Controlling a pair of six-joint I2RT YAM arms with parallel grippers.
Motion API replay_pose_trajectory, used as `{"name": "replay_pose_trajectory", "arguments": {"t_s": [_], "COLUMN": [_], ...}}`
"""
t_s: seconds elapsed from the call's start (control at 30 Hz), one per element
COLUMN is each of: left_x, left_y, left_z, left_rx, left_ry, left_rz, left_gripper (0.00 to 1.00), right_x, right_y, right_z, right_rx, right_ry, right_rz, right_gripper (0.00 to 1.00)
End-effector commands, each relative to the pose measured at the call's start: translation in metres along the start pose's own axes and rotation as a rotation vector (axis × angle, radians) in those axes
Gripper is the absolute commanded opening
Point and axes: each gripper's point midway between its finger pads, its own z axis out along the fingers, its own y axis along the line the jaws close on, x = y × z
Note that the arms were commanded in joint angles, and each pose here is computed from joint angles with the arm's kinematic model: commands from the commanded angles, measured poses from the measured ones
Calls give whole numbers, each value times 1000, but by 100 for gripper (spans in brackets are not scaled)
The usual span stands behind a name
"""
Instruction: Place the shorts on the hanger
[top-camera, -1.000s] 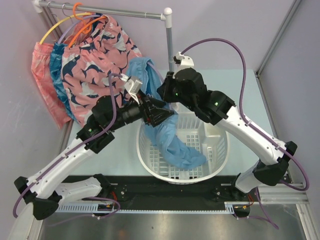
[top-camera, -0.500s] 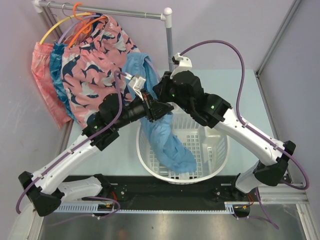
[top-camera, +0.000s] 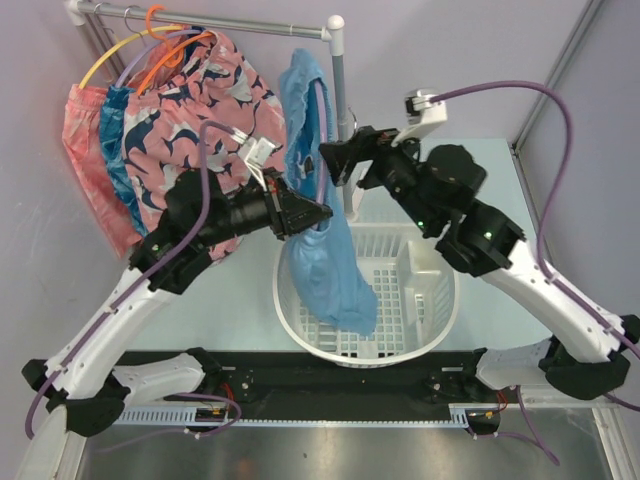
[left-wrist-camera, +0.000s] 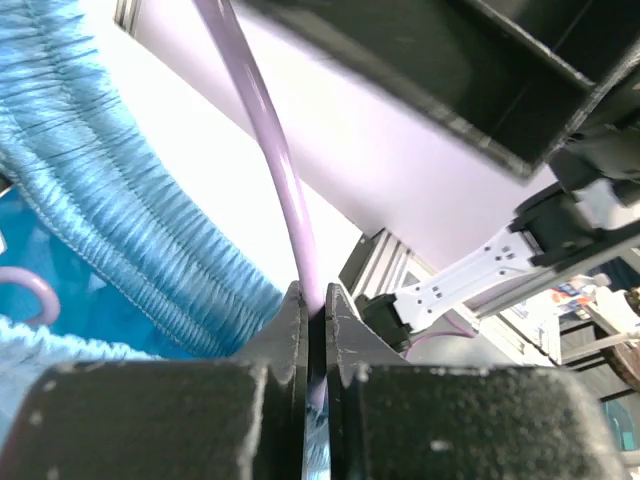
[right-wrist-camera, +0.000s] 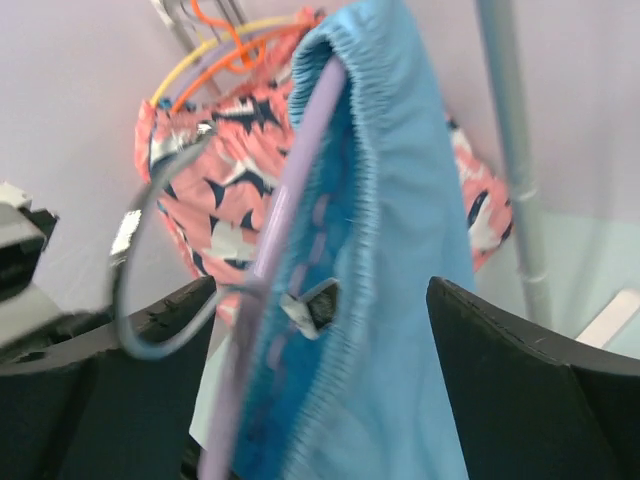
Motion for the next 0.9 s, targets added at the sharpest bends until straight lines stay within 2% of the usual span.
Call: {"name": "replay_pose_trajectory", "arguments": {"t_s": [0.0,0.03,0.13,0.17,0.33,0.5,0.87], "left_x": [-61,-65,-68,-77,-119,-129,-154], "left_y": [-46,-54,-51,-65,-92,-90,-95], "left_z": [-39,-48,-53,-61,-95,-110,-146], "left_rx": [148,190,207,251,238,212,82], "left_ry": [-138,-109,-40,-39,-103,-94,-187], "left_rz": [176,172,146,182,297,278,345], "left_gripper": [0,0,0,0,0,0,0], "right_x": [-54,-55,-68,-72,-95,-99,-92], "right_y": [-13,-19,-41,-46,-69,-72,-79], "right_z": [-30,-34,-47,-49,-68,-75,-79], "right_rx": [-7,6,48,62,119,125,134], "right_ry": [-138,-130,-145,-150,-202,-204,-180], "right_rz": [-103,-118,-174,-196,-236,-249,-253], "right_gripper": [96,99,100,100,100,100,100]}}
